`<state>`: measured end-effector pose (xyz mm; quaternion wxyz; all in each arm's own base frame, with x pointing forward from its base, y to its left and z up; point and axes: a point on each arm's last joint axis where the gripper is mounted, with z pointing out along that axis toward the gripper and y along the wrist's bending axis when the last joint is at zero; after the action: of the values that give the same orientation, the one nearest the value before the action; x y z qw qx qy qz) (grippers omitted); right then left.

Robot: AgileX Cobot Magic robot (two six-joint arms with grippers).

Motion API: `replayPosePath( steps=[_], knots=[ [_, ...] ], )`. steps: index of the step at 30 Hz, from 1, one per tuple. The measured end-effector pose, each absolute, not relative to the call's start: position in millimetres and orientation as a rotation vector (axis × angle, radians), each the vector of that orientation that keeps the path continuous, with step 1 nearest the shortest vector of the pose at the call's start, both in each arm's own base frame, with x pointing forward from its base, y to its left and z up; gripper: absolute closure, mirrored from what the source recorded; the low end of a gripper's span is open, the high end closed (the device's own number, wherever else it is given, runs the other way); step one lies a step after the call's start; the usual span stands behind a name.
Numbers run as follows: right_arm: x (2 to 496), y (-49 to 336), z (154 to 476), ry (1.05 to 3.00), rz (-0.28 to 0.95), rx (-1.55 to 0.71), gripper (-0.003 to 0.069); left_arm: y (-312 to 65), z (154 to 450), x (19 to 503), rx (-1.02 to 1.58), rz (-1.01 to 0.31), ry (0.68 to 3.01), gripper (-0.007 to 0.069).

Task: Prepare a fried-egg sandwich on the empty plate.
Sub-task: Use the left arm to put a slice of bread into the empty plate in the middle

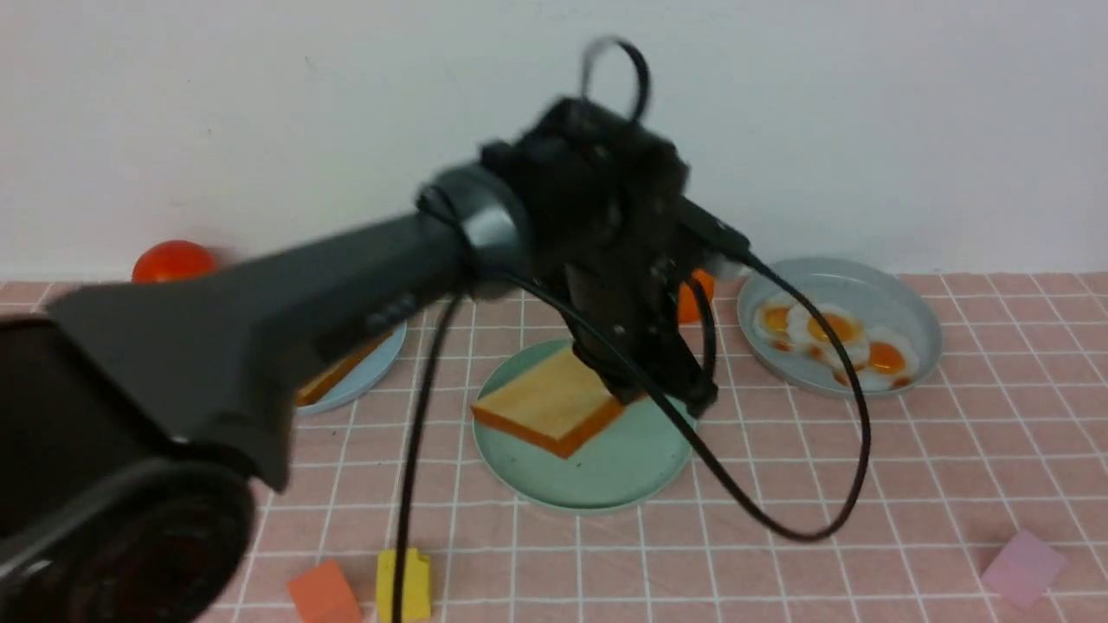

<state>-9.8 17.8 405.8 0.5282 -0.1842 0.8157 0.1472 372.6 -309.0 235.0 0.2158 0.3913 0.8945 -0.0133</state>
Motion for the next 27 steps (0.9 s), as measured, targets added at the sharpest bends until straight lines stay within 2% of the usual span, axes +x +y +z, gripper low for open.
replayPosePath(
  steps=[4,9,13,14,16,17,22,24,26,27],
  knots=[
    [-13,19,403,1.982,0.367,-0.457,0.0669,-312,220,380,1.079,-0.001,2.458,0.0631],
    [-14,19,402,1.992,0.378,-0.463,0.0669,-317,211,385,1.042,-0.026,2.438,0.0625],
    [-14,20,401,1.997,0.383,-0.467,0.0668,-320,205,386,1.029,-0.054,2.443,0.0571],
    [-14,20,401,1.998,0.386,-0.467,0.0665,-320,203,386,1.029,-0.059,2.449,0.0526],
    [-14,20,401,1.998,0.386,-0.467,0.0665,-320,202,386,1.029,-0.058,2.450,0.0491],
    [-14,20,401,1.998,0.386,-0.467,0.0665,-320,202,386,1.029,-0.058,2.450,0.0414],
    [-14,20,401,1.998,0.386,-0.467,0.0662,-320,202,386,1.025,-0.059,2.455,0.0202],
    [-14,20,401,1.999,0.386,-0.467,0.0662,-319,208,384,1.021,-0.060,2.456,0.0135],
    [-13,20,401,2.001,0.386,-0.467,0.0660,-317,213,383,1.015,-0.059,2.462,0.0113],
    [-11,20,402,2.008,0.386,-0.468,0.0659,-314,225,379,0.993,-0.064,2.472,0.0099]
  ],
)
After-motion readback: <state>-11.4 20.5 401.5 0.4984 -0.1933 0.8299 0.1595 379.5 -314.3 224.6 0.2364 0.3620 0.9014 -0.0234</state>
